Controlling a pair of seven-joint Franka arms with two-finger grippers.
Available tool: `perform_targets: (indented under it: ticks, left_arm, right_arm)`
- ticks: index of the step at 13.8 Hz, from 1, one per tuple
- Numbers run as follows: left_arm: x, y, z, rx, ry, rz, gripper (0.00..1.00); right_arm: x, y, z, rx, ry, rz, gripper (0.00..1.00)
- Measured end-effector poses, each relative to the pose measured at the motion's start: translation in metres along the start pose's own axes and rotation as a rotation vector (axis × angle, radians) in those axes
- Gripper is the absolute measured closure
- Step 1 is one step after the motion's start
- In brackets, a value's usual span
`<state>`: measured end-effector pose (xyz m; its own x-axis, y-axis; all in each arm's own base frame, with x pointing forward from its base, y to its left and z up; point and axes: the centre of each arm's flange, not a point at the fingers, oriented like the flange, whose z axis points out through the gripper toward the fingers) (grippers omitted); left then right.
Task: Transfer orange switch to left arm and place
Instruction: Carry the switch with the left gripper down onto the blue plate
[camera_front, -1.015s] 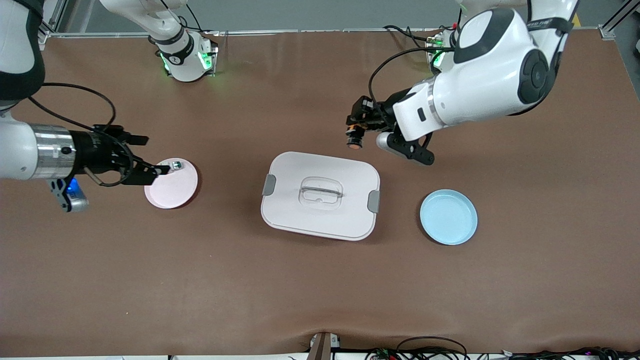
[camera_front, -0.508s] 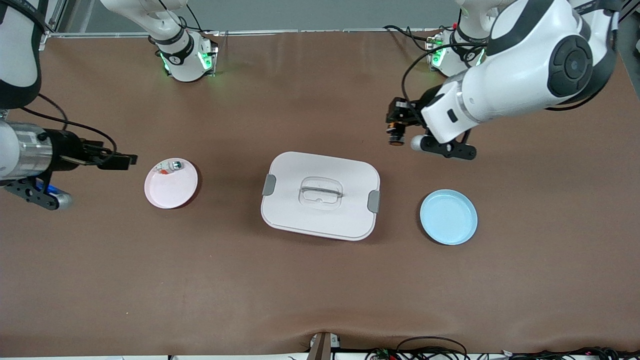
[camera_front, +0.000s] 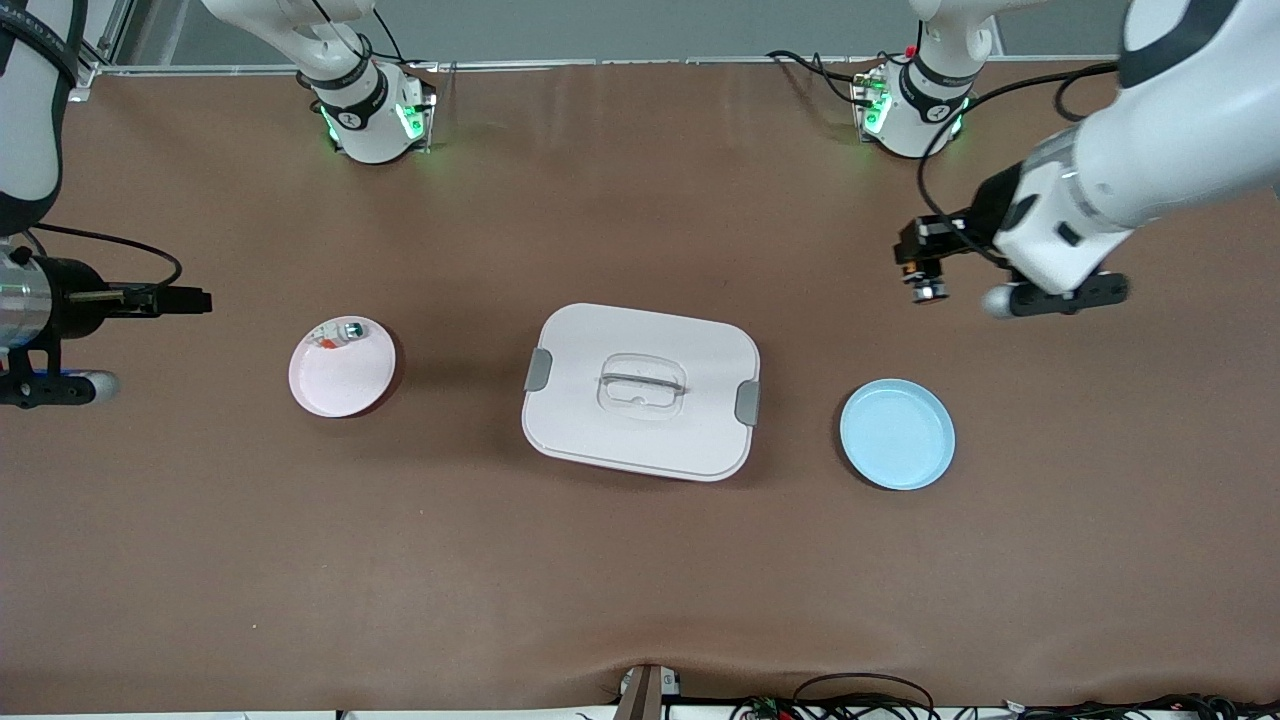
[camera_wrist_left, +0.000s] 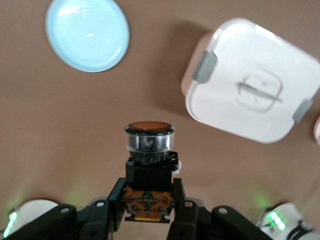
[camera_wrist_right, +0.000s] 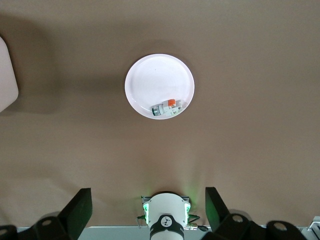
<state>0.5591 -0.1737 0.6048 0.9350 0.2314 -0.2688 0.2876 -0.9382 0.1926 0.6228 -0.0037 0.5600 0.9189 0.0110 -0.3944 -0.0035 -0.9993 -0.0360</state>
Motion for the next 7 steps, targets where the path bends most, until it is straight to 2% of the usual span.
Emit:
perform_targets:
  ticks: [4,7]
  left_arm:
    - [0.014,-0.024,-0.009,0.007,0.028,-0.362,0.59]
    - [0.025,-0.04,-0.013,0.051,0.115,-0.614,0.59]
  right_arm:
    - [0.007,0.006,0.002,-0.007,0.019,-0.038,0.0]
    - [0.009,0.018,0.004,-0.004,0.017,-0.025,0.0]
